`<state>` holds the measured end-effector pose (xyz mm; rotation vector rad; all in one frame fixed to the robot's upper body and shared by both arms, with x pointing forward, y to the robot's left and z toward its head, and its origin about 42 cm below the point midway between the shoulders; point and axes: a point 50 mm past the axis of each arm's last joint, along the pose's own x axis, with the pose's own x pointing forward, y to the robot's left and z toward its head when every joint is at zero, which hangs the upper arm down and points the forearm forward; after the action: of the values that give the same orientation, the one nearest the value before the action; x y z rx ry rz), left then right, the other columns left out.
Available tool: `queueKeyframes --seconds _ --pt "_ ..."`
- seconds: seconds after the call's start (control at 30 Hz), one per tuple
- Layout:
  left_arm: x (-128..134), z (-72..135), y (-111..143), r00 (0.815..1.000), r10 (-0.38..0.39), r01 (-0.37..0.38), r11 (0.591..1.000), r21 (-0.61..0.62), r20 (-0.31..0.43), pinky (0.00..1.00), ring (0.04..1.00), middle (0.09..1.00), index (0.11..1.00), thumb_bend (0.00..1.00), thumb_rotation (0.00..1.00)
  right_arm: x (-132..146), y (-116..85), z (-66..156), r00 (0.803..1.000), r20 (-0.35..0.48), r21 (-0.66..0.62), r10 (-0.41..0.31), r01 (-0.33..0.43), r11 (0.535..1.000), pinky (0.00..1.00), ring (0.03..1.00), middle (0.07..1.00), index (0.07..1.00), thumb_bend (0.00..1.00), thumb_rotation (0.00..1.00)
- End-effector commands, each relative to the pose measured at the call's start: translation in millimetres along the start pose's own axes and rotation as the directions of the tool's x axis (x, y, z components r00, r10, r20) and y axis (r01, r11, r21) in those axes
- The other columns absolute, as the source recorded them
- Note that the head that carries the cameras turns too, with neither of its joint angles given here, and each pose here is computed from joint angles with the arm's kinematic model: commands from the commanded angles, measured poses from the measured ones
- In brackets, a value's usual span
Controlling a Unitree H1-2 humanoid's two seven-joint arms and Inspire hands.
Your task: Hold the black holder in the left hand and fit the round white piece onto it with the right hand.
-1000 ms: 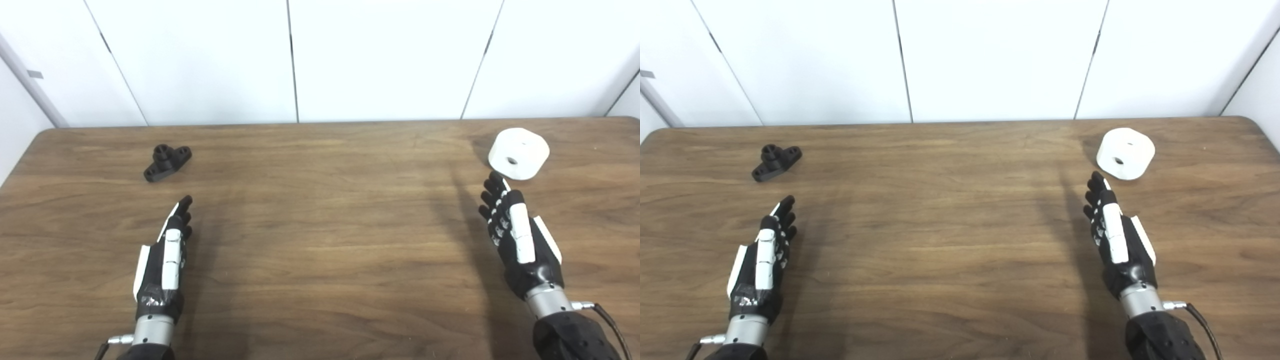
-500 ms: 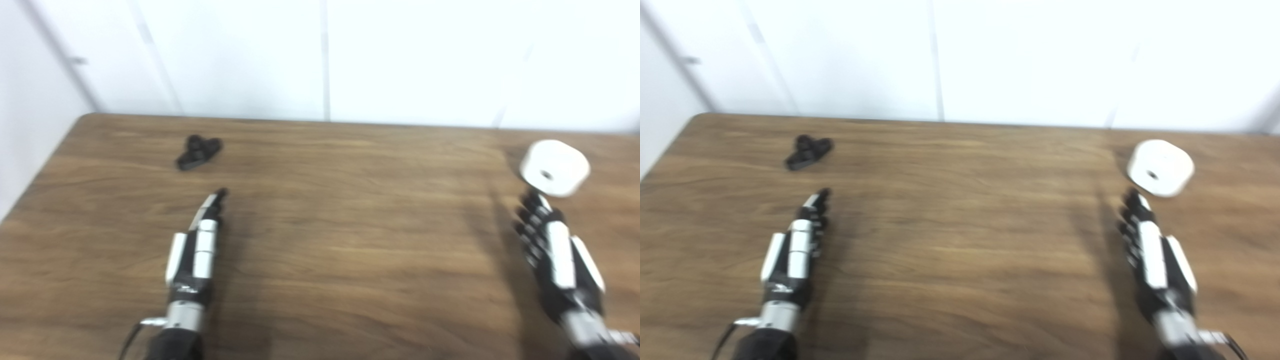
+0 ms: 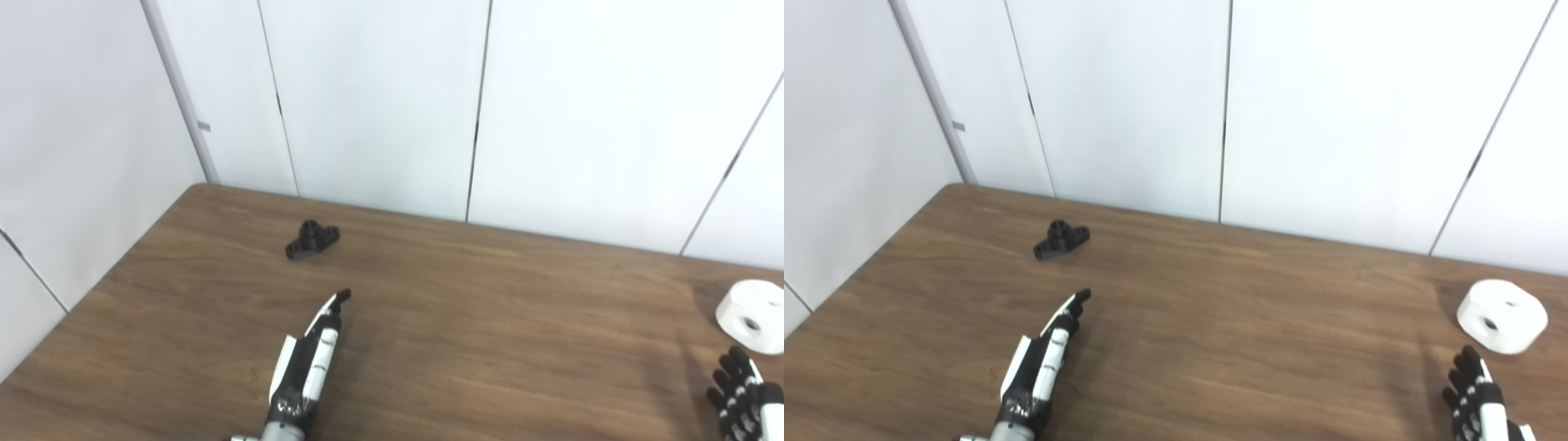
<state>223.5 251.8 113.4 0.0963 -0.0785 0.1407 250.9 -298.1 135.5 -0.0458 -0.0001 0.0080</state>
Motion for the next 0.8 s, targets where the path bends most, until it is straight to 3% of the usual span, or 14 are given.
queueKeyframes --seconds 0.0,0.13,0.27,0.4,0.5,0.67,0.77 --pt "-5 -4 -6 1.000 -0.007 0.007 1.000 0.001 -0.013 1.00 1.000 0.998 0.947 0.52 0.96 2 -2 5 0.999 0.050 -0.015 -0.002 0.003 1.000 1.00 1.000 0.996 1.000 0.62 1.00" --pt "-6 -2 -8 1.000 -0.010 0.010 1.000 0.009 -0.015 1.00 1.000 1.000 0.955 0.52 0.92 2 -3 2 0.999 0.047 0.001 -0.004 0.004 1.000 1.00 1.000 0.987 1.000 0.63 1.00" --pt "-7 3 -10 1.000 0.017 -0.015 0.996 0.091 -0.016 1.00 0.997 0.987 0.946 0.56 0.86 1 -7 4 0.999 0.052 -0.003 -0.001 0.001 1.000 1.00 0.995 0.980 1.000 0.65 1.00" --pt "-6 10 -10 0.999 0.047 -0.045 0.991 0.128 -0.007 0.96 0.979 0.976 0.934 0.61 0.65 2 -8 5 0.999 0.054 -0.003 0.004 -0.004 1.000 1.00 0.984 0.977 1.000 0.68 1.00" --pt "-2 22 -7 0.997 0.069 -0.072 0.984 0.162 0.021 0.99 0.997 0.978 0.929 0.67 0.52 3 -6 6 0.998 0.055 -0.006 0.007 -0.007 1.000 1.00 0.979 0.971 1.000 0.68 1.00" --pt "14 48 11 0.992 0.110 -0.122 0.948 0.295 0.056 1.00 1.000 0.988 0.899 0.79 0.36 2 -2 6 0.999 0.053 0.001 0.001 -0.001 1.000 1.00 0.984 0.974 1.000 0.68 1.00" --pt "28 58 31 0.988 0.128 -0.152 0.900 0.408 0.086 1.00 1.000 0.963 0.885 0.85 0.37 3 -2 6 0.998 0.064 -0.012 0.027 -0.026 1.000 1.00 0.996 0.992 1.000 0.69 1.00"
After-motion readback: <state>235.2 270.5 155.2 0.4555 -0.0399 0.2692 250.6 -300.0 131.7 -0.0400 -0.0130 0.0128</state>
